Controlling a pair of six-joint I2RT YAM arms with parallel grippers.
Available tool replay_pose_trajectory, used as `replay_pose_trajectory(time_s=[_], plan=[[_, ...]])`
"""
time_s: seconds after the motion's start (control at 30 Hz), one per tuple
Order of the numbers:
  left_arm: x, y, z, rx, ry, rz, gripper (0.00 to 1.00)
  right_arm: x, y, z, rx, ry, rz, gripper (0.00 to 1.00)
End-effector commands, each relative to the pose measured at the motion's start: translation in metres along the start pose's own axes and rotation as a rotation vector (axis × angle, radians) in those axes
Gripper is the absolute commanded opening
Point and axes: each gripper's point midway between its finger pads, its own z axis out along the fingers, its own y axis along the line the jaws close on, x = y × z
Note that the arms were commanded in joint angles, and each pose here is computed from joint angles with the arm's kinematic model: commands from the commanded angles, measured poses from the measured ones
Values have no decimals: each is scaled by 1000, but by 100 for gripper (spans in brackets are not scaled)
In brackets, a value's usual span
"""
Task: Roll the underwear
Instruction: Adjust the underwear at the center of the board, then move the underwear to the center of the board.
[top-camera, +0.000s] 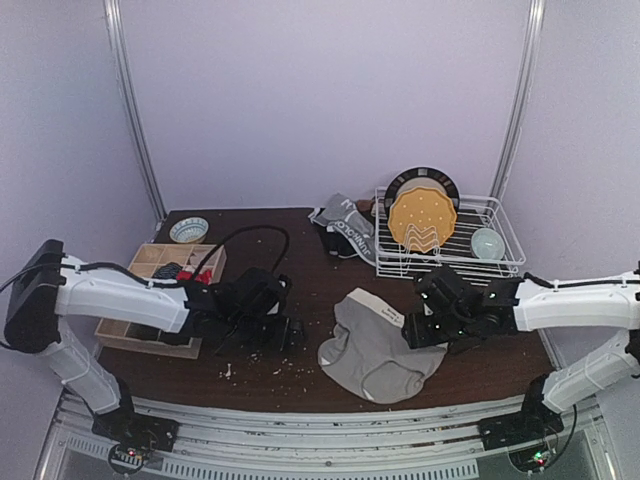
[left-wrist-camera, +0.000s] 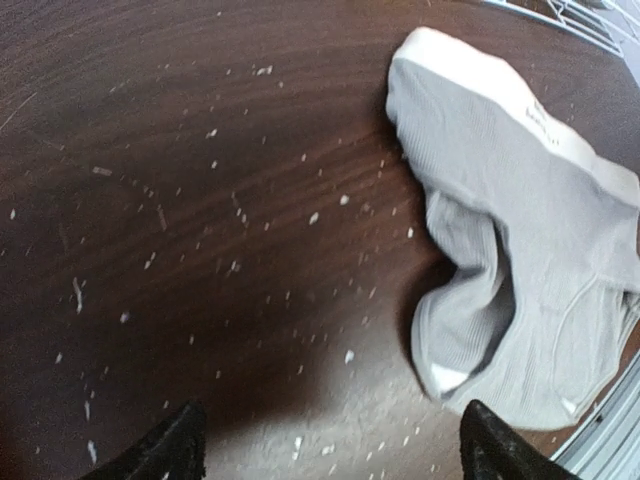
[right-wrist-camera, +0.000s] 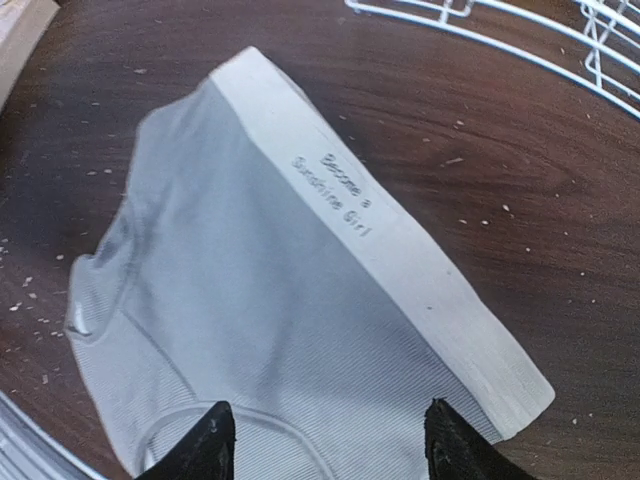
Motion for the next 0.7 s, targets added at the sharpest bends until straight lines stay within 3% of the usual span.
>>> replay_pose_trajectory(time_s=[0.0, 0.17, 0.3, 0.37, 0.43, 0.5, 0.67], plan=[[-50, -34, 26, 179, -31, -17, 85, 4, 18, -15, -67, -29, 4, 62], [-50, -50, 70, 216, 67, 21, 80, 38, 36, -7, -84, 36, -60, 59], [-35, -59, 94, 261, 144, 5, 68, 52, 30, 3, -40, 55, -58, 58], [-25, -61, 102, 280, 167, -12, 56, 53, 22, 6, -5, 46, -49, 58], [-17, -60, 104, 286, 179, -16, 37, 54, 15, 10, 22, 42, -47, 58], [-5, -55, 104, 283, 176, -14, 0, 54, 10, 17, 39, 51, -42, 58], [7, -15, 76, 172, 76, -74, 0, 51, 18, 33, 31, 80, -70, 51]])
